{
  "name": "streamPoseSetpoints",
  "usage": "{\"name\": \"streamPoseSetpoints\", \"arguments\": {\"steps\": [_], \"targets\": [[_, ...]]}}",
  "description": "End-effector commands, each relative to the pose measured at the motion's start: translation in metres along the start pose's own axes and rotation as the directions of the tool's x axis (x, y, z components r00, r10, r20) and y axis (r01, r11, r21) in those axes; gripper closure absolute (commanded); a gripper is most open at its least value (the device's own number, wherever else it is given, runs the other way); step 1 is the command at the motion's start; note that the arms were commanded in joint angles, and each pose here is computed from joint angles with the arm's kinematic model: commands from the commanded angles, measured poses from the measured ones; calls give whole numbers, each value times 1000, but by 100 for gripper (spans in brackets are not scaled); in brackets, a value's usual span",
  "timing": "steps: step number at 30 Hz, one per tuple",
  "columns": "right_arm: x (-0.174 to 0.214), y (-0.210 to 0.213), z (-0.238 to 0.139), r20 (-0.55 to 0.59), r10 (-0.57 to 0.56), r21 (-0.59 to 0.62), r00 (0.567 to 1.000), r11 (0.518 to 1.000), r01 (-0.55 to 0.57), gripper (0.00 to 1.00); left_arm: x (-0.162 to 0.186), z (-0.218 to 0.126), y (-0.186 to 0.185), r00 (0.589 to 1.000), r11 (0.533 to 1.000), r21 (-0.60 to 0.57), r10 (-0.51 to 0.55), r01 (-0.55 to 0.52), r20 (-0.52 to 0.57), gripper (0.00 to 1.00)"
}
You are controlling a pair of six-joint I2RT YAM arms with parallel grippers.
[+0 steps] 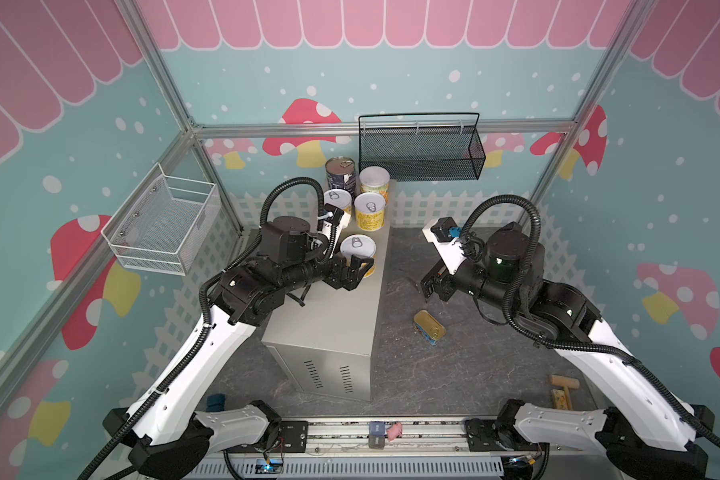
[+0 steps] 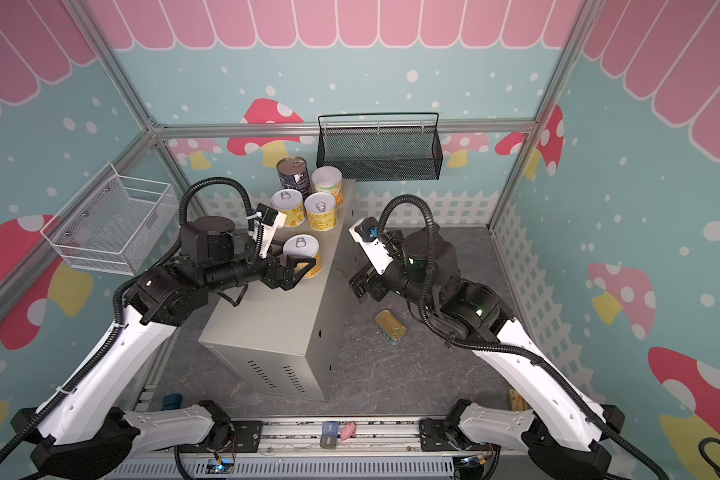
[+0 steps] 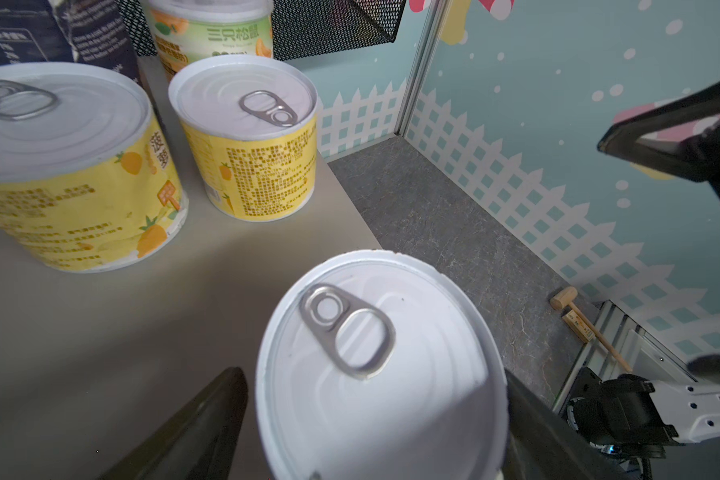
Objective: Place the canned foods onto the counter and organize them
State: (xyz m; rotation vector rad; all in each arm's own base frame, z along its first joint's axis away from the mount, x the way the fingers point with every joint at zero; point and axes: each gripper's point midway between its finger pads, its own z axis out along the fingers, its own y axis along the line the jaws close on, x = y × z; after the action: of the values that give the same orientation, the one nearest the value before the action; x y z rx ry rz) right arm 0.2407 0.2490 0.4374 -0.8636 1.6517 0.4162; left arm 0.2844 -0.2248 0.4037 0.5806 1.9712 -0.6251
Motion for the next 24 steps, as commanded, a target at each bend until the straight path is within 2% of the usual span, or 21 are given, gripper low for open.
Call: {"name": "streamPoseSetpoints", "arguments": {"steps": [1,7,16,24], "targets": [[-9,4,-5,65,-34,-23,997,999,36,1,-3,3,9,1000,998,-55,-2,3,22,13],[0,14,0,83,-61,-67,995,996,66,1,0,-4,26,999,989,-147,19,-14,32,19],[5,21,10,89,-66,-98,994,992,74,1,3,-3,54,999,975,-219,28,-23,17,30],[8,26,19,99,-65,-118,993,990,76,1,4,0,75,999,963,-267,43,-34,30,34]]}}
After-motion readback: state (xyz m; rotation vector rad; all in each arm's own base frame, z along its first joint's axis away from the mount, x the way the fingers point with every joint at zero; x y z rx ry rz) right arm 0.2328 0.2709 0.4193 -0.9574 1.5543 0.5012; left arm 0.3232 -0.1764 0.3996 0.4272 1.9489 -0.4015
